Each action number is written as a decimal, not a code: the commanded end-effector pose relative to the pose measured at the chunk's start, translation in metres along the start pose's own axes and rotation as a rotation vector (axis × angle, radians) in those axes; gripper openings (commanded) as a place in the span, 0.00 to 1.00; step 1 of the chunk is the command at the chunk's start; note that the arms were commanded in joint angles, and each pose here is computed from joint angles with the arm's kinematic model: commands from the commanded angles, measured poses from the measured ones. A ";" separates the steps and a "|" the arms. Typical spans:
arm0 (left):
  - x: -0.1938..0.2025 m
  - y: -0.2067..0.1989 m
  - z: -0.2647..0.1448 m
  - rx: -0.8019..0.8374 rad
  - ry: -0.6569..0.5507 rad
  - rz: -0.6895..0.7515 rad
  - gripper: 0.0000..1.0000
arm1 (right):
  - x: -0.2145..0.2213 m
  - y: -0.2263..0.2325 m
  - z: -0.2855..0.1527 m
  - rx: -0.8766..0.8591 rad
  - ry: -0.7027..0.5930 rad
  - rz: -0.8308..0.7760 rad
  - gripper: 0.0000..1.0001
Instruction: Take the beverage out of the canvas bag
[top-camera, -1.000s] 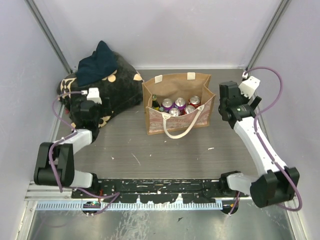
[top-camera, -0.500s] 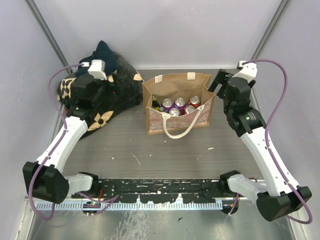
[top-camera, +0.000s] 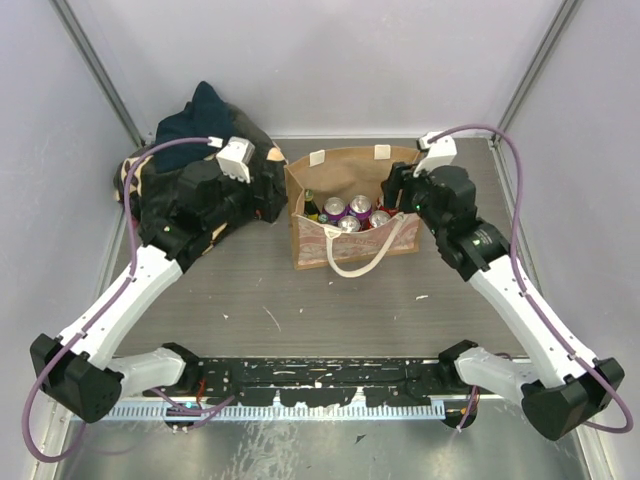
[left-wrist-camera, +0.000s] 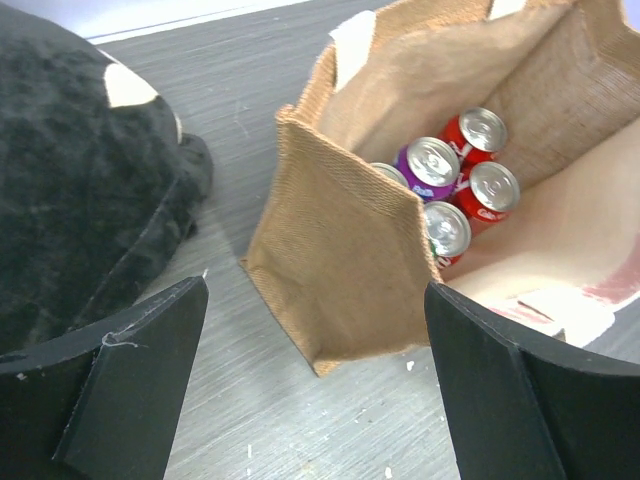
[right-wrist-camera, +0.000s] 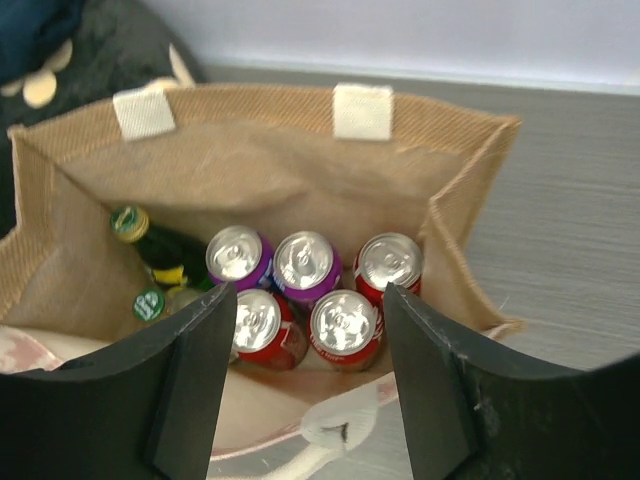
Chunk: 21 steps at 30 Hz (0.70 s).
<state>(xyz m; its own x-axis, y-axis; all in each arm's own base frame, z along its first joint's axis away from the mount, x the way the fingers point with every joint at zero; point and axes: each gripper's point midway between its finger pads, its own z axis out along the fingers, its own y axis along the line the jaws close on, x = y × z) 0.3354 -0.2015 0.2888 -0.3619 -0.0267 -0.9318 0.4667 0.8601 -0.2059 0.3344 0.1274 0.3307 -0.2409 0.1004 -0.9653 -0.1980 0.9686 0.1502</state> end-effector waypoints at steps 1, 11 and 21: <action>0.013 -0.017 -0.006 0.055 0.044 0.008 0.99 | 0.024 0.022 0.007 -0.084 0.058 -0.051 0.65; 0.008 -0.051 -0.015 0.151 0.014 -0.008 0.95 | 0.091 0.037 0.000 -0.134 0.202 -0.084 0.61; 0.035 -0.094 -0.006 0.255 0.094 -0.017 0.92 | 0.149 0.033 -0.027 -0.148 0.337 -0.077 0.62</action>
<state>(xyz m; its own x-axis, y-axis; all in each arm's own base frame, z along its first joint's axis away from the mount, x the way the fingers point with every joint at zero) 0.2815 -0.2622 0.2842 -0.4157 0.0131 -0.9094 0.6186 0.7371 -0.2721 0.2800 0.1692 0.2146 -0.4550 -0.0703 -0.8877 -0.3610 0.9258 0.1118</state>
